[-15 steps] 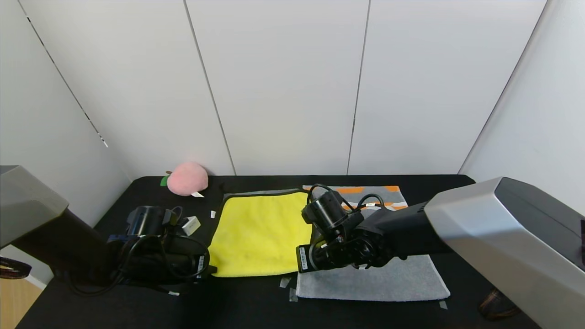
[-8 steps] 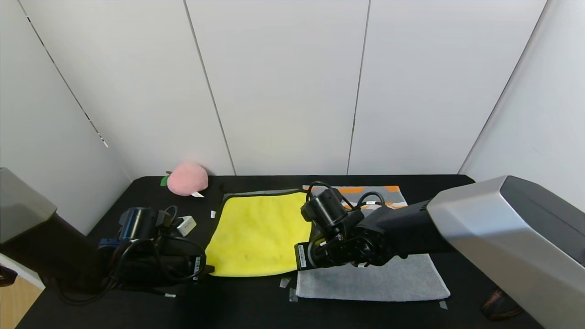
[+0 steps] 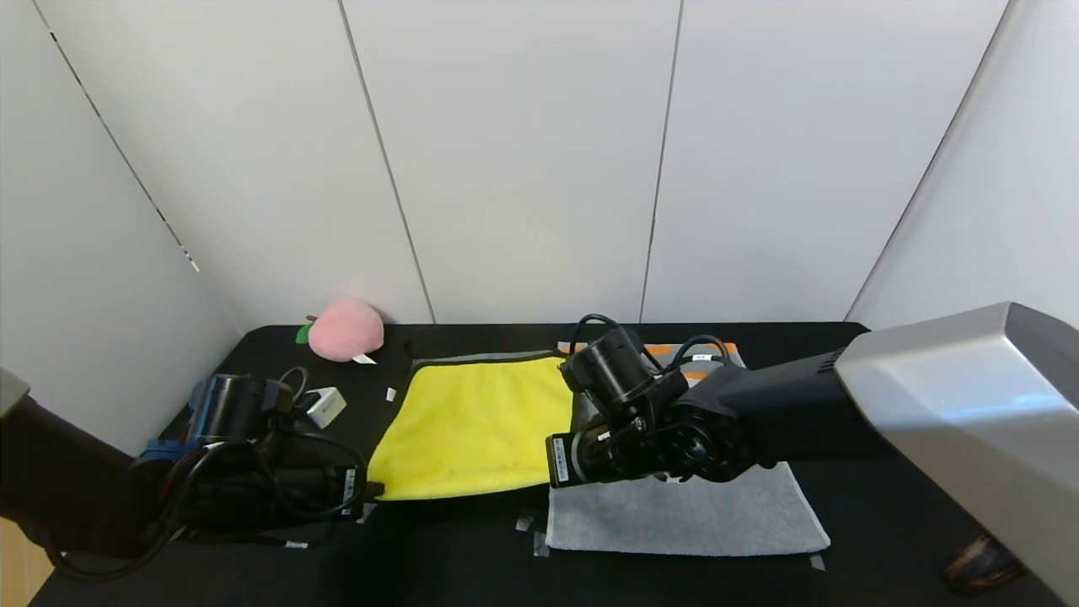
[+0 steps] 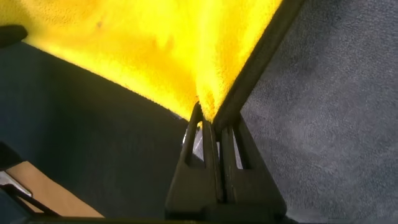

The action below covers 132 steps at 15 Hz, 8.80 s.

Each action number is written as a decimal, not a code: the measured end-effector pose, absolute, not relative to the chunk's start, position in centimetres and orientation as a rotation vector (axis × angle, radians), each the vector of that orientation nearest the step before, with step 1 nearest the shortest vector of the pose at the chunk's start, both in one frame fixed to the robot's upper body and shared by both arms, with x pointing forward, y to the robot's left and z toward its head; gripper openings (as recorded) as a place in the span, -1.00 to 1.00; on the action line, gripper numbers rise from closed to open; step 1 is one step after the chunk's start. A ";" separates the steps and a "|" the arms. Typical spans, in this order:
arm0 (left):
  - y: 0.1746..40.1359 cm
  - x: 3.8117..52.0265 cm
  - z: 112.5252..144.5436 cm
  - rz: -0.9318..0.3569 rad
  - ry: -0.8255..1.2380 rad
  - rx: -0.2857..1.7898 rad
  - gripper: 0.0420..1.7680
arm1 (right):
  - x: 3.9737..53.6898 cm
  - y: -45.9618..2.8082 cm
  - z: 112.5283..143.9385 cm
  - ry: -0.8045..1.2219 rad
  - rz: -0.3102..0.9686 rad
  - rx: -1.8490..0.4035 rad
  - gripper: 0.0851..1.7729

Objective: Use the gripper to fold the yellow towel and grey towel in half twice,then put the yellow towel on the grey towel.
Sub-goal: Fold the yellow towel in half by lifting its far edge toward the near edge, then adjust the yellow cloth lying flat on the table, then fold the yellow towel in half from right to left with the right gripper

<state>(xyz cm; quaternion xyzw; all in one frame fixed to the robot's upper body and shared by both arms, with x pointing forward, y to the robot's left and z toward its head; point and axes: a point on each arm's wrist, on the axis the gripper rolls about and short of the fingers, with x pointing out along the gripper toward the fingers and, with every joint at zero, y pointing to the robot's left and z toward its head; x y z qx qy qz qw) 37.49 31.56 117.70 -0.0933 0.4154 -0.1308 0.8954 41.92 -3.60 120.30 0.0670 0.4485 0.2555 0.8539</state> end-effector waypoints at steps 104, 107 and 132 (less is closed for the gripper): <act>31.3 44.7 125.0 -0.147 0.520 -0.117 0.93 | 48.2 -1.5 117.0 0.887 0.428 0.177 -0.04; 31.3 44.7 125.0 -0.147 0.521 -0.117 0.94 | 48.2 -1.5 117.0 0.886 0.426 0.179 -0.98; 31.1 44.4 125.1 -0.153 0.520 -0.115 0.94 | 47.5 -2.3 123.3 0.754 0.511 0.097 -0.93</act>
